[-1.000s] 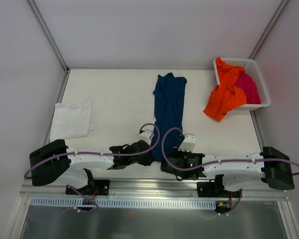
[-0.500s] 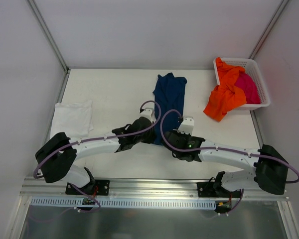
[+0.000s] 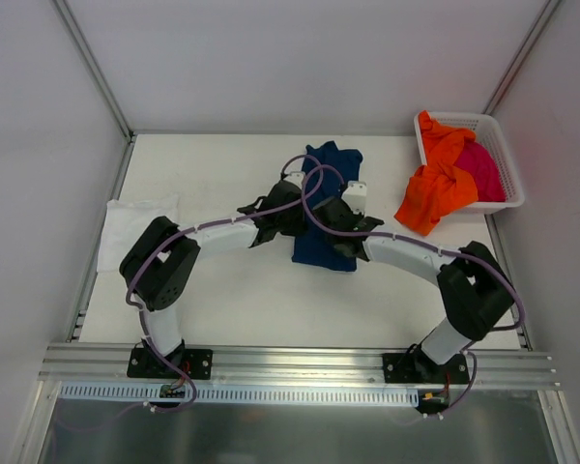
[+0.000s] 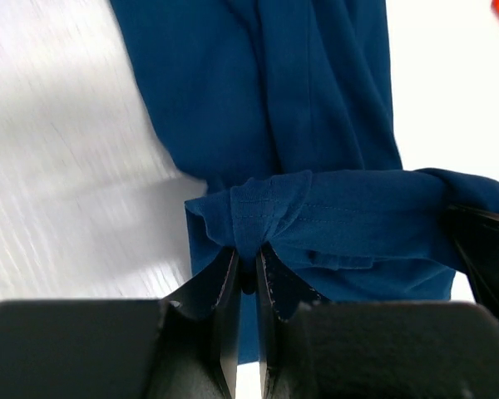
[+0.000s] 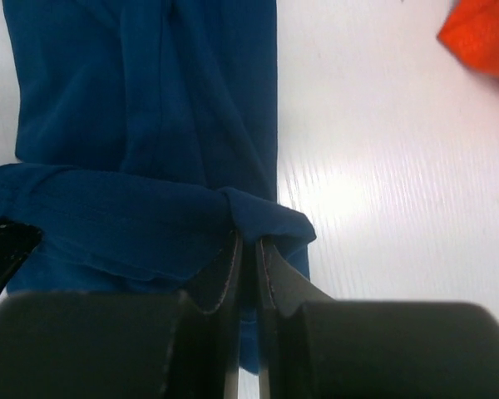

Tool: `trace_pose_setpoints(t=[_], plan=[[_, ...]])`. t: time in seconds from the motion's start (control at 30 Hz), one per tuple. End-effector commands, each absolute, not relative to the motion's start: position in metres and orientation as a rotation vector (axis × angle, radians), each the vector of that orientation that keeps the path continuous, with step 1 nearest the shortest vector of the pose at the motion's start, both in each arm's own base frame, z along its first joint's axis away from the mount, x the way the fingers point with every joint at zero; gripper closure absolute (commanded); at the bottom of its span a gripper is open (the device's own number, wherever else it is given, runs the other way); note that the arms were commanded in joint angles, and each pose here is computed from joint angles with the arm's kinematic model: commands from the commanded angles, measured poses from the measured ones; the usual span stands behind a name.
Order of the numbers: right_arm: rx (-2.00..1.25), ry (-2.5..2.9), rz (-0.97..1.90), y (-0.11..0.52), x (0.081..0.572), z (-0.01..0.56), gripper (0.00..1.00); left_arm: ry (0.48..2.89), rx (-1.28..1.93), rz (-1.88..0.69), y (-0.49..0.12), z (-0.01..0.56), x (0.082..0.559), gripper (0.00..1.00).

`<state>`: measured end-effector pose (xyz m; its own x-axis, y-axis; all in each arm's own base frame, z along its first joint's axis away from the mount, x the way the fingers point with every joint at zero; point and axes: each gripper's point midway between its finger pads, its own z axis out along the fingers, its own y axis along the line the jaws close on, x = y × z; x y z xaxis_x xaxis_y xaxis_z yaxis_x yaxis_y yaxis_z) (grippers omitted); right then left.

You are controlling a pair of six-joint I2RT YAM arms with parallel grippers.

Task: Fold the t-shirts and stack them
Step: Fold the folded rectangular tshirt in 1/3 of the way

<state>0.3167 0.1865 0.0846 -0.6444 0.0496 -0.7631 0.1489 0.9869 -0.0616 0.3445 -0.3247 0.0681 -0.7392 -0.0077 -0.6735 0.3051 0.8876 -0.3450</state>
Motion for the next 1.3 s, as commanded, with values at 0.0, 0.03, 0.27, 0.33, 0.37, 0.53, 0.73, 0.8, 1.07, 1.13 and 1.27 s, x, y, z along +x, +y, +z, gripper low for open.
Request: trace_pose_setpoints(t=[0.0, 0.03, 0.27, 0.33, 0.37, 0.53, 0.73, 0.8, 1.07, 1.13, 1.27], plan=[[0.078, 2.260, -0.161, 0.191, 0.349, 0.094, 0.99, 2.298, 0.231, -0.577, -0.323, 0.090, 0.375, 0.92], [0.078, 2.267, -0.168, 0.191, 0.354, 0.092, 0.99, 2.297, 0.236, -0.575, -0.323, 0.090, 0.379, 0.93], [0.099, 2.300, -0.166, 0.184, 0.396, 0.081, 1.00, 2.291, 0.246, -0.596, -0.327, 0.095, 0.417, 0.92], [0.101, 2.303, -0.181, 0.181, 0.405, 0.078, 1.00, 2.313, 0.258, -0.605, -0.329, 0.085, 0.421, 0.92], [0.102, 2.305, -0.181, 0.181, 0.408, 0.077, 1.00, 2.315, 0.261, -0.611, -0.330, 0.083, 0.423, 0.92], [0.111, 2.319, -0.175, 0.179, 0.425, 0.072, 1.00, 2.324, 0.270, -0.602, -0.335, 0.074, 0.434, 0.92], [0.117, 2.316, -0.202, 0.177, 0.436, 0.065, 0.95, 2.324, 0.268, -0.594, -0.335, 0.070, 0.442, 0.58], [0.122, 2.297, -0.193, 0.180, 0.446, 0.072, 0.82, 2.306, 0.254, -0.571, -0.333, 0.075, 0.448, 0.34], [0.166, 2.173, -0.242, 0.175, 0.486, 0.116, 0.22, 2.233, 0.230, -0.569, -0.337, 0.121, 0.477, 0.20], [0.197, 2.129, -0.261, 0.169, 0.495, 0.132, 0.15, 2.222, 0.216, -0.575, -0.335, 0.126, 0.484, 0.20], [0.200, 2.089, -0.302, 0.162, 0.503, 0.150, 0.11, 2.189, 0.200, -0.581, -0.333, 0.144, 0.497, 0.20]])
